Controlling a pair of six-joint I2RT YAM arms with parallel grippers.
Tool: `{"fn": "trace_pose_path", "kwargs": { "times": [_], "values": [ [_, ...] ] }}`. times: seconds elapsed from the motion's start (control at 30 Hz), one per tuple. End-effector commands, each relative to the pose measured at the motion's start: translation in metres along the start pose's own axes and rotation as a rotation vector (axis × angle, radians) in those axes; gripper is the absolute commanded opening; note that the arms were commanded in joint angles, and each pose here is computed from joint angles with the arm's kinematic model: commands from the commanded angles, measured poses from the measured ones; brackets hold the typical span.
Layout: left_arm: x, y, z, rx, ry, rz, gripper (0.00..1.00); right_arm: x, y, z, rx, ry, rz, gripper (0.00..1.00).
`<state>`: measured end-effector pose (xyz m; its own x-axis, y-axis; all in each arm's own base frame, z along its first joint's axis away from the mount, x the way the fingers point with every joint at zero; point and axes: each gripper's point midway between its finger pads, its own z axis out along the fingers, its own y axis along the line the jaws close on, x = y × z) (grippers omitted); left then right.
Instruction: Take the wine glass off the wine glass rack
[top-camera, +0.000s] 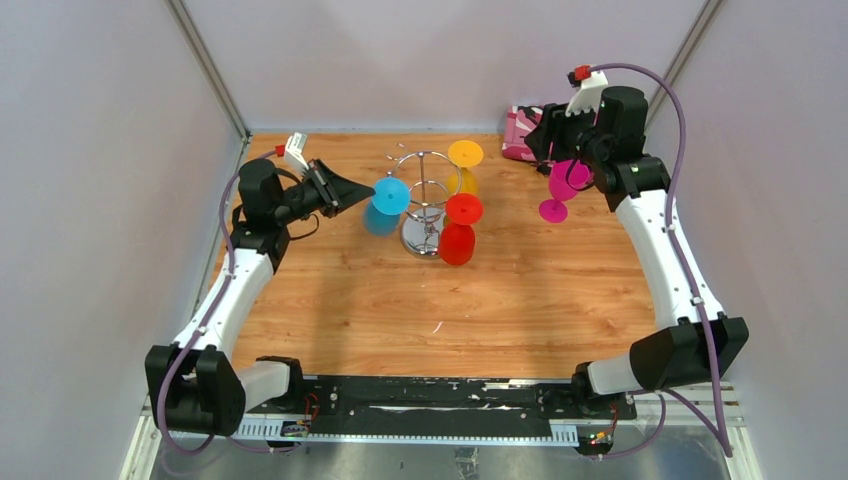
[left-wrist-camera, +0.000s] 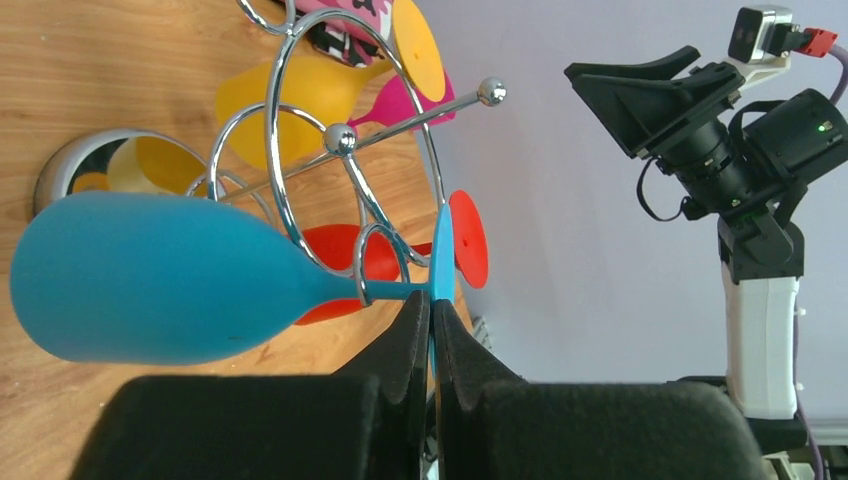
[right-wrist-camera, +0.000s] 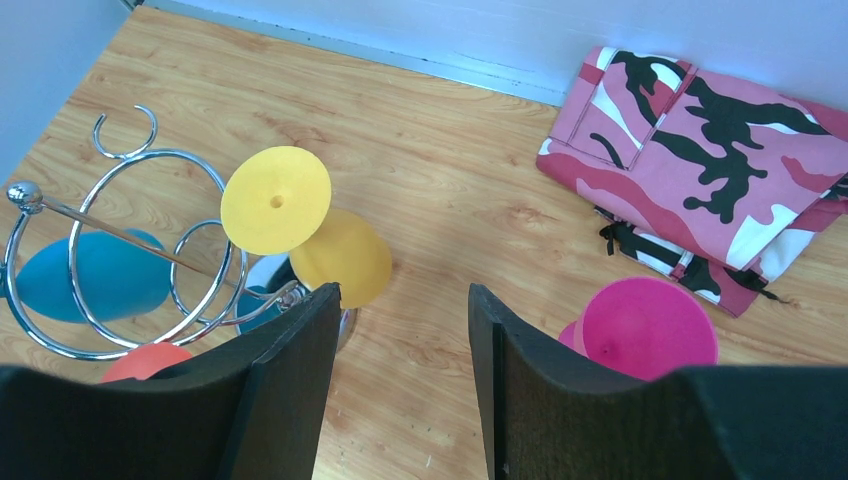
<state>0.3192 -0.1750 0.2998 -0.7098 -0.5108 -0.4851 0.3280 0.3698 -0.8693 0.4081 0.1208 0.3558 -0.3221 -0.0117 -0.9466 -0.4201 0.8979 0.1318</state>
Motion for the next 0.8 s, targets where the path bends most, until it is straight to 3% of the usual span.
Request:
{"fn": "trace_pose_path", "kwargs": {
  "times": [0.0, 0.13, 0.77],
  "values": [
    [-0.006, -0.015, -0.005, 0.051, 0.008, 0.018, 0.04, 0.005, 0.009, 0.007, -0.036, 0.005, 0.012, 0.55],
    [-0.007, -0.011, -0.006, 0.047, 0.007, 0.018, 0.0, 0.005, 0.009, 0.009, -0.037, 0.005, 0.014, 0.55],
    [-0.015, -0.002, -0.024, 0.016, -0.048, -0.069, 0.0, 0.013, 0.009, 0.018, -0.053, 0.028, 0.035, 0.55]
  ]
}}
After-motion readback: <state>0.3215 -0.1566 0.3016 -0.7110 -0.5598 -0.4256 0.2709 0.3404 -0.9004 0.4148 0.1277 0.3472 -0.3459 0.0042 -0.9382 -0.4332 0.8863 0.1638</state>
